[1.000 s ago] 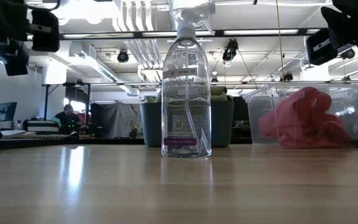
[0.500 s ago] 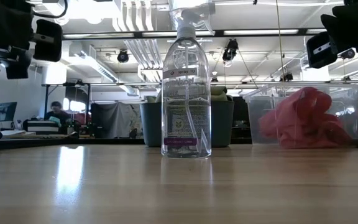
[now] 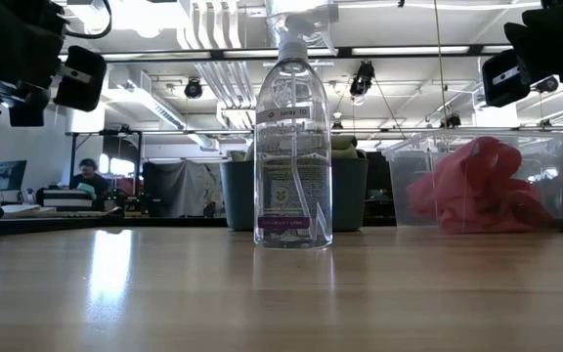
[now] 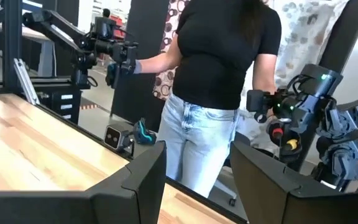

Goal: Sort microfiber towel by color & place in baskets
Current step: Return to Home Position

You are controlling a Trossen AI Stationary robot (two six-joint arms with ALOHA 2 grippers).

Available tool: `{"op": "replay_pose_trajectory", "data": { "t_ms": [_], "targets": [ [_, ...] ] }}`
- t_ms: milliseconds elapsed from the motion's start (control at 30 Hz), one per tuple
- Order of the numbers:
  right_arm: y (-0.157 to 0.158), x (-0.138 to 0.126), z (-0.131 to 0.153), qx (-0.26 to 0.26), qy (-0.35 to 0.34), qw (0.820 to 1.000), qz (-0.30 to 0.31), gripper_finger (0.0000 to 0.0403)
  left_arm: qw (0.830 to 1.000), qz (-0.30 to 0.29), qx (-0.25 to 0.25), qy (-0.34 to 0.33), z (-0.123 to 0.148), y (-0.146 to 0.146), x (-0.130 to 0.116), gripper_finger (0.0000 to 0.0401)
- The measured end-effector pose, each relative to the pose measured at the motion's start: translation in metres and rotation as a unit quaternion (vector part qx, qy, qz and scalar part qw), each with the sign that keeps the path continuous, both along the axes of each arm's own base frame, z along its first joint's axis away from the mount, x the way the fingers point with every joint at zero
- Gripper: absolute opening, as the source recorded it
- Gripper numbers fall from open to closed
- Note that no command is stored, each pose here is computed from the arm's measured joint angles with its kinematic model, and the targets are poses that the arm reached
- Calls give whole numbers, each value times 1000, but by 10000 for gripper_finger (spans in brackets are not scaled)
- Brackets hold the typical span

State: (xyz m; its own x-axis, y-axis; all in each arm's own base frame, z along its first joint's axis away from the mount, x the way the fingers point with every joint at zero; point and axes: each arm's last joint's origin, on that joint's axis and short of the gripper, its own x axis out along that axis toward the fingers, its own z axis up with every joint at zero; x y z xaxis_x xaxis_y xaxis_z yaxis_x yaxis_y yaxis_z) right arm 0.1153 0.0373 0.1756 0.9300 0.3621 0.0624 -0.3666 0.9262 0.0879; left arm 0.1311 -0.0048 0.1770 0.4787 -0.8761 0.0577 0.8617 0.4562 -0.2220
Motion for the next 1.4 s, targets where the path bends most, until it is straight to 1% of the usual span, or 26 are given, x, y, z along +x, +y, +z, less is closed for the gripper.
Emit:
{"op": "replay_pose_trajectory", "data": {
  "t_ms": [400,667,767,1033,1133,1300,1400],
  "targets": [
    [0,0,0,0,1,1000,0,63,1000,2,-2,3,0,0,0,162],
    [0,0,0,1,1,1000,0,63,998,61,-13,2,1,2,3,162],
    [0,0,0,1,1,1000,0,63,997,72,-15,2,1,2,4,162],
    [0,0,0,1,1,1000,0,63,997,72,-12,-2,0,2,4,162],
    [0,0,0,1,1,1000,0,63,999,54,-10,1,0,2,3,162],
    [0,0,-1,1,1,1000,0,63,998,49,-25,33,-2,2,4,162],
    [0,0,-1,1,1,1000,0,63,998,49,-28,40,-3,2,4,157]
  ]
}}
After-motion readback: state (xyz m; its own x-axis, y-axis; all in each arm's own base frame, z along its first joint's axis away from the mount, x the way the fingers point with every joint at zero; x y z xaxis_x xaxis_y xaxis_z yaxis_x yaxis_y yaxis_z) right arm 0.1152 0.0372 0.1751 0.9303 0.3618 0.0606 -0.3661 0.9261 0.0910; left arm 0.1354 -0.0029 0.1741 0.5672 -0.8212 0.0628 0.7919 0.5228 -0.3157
